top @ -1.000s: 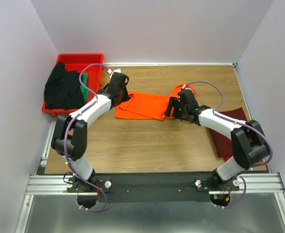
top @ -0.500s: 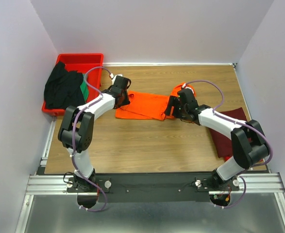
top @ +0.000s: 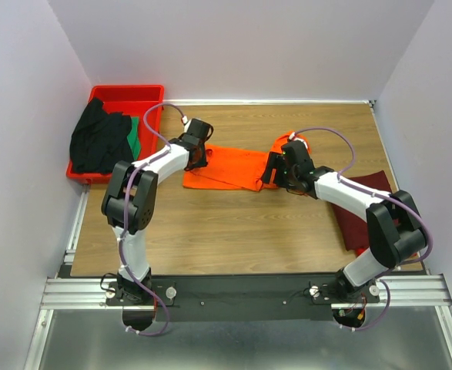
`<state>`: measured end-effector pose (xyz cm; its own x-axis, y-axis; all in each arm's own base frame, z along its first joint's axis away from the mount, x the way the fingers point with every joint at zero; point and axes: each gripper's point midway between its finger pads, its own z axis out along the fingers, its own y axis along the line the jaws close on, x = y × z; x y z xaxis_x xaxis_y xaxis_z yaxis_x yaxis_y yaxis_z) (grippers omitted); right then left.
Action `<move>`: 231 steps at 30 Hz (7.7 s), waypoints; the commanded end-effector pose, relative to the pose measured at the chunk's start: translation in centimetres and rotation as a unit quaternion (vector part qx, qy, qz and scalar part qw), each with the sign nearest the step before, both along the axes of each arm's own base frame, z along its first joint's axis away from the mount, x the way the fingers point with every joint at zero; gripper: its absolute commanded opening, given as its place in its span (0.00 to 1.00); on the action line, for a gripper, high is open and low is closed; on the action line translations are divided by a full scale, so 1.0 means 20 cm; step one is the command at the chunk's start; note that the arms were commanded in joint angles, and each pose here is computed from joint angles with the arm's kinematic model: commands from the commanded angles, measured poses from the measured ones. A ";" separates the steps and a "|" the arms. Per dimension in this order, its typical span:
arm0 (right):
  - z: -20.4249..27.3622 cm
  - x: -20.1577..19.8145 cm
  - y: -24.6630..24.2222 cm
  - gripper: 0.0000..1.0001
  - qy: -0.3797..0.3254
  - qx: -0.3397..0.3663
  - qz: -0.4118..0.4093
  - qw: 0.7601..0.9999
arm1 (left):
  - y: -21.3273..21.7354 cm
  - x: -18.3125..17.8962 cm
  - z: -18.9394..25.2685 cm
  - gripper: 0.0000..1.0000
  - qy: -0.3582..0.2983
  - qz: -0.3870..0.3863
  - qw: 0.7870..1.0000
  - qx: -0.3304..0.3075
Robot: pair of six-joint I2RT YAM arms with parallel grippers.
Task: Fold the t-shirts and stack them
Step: Flatten the tshirt out
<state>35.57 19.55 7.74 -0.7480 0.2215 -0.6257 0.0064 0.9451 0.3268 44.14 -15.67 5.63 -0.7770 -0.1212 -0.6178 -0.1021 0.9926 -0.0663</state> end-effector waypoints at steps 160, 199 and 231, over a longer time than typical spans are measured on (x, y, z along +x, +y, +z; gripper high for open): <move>0.03 -0.16 -0.49 0.68 0.002 0.129 -0.167 0.977 | 0.31 -0.17 0.14 0.31 -0.052 0.079 0.934 -0.344; 0.02 -0.07 -0.59 0.66 0.001 -0.104 -0.190 0.976 | 0.52 -0.43 -0.11 0.43 0.012 0.200 0.976 -0.087; -0.18 -0.33 -1.25 0.67 0.078 -0.004 -0.417 0.905 | 0.44 -0.44 -0.09 0.43 0.011 0.159 0.979 -0.124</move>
<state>29.11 -6.14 3.67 -0.3636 0.7524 -0.5493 0.7956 0.5575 0.2371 35.29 -6.50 3.51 -0.6872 -0.5104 -0.5169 -0.4324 0.8592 -0.2736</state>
